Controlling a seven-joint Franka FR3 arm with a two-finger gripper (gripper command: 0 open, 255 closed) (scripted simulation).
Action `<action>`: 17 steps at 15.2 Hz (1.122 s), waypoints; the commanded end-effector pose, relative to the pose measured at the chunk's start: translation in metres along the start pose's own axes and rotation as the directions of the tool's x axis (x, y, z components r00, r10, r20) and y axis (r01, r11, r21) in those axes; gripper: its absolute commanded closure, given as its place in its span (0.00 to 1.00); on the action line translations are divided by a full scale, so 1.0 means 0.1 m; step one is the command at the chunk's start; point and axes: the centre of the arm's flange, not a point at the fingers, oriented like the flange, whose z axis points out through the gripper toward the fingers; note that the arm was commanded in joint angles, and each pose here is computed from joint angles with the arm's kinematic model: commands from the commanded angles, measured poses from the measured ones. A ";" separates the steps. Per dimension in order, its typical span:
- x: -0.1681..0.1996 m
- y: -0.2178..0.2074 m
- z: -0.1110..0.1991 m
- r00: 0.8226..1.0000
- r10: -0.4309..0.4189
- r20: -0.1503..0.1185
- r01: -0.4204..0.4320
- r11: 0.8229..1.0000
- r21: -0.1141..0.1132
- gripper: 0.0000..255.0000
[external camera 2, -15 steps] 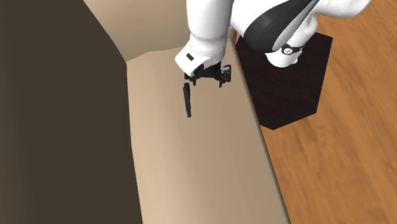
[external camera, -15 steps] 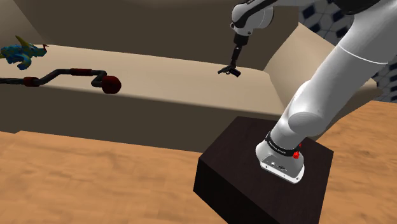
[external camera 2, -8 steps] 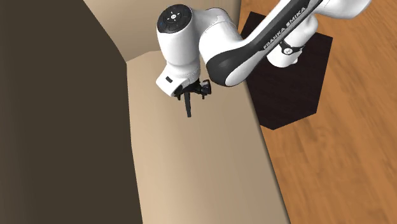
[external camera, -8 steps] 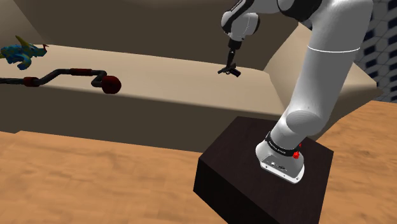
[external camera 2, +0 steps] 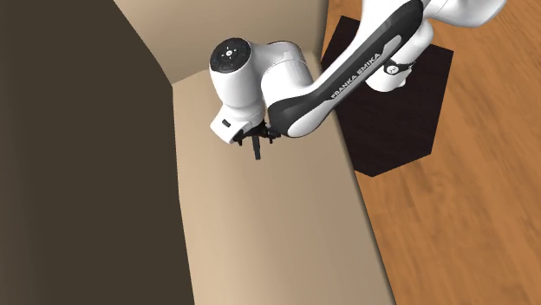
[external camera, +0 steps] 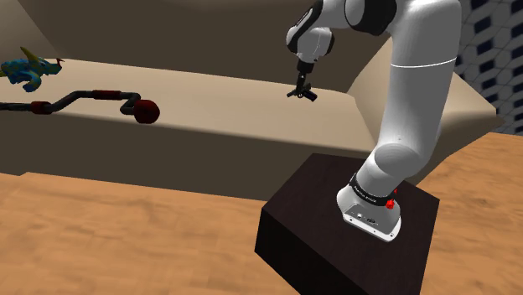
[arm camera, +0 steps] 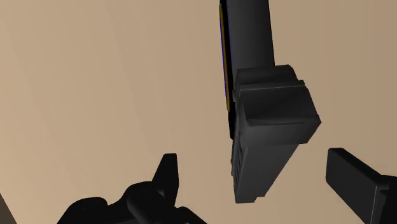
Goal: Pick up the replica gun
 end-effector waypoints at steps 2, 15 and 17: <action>-0.02 0.00 0.09 1.000 0.000 0.000 0.000 1.000 0.000 0.00; -0.01 0.00 -0.07 1.000 0.000 0.000 0.000 1.000 0.000 1.00; 0.00 -0.01 -0.17 1.000 0.000 0.000 0.000 1.000 0.000 1.00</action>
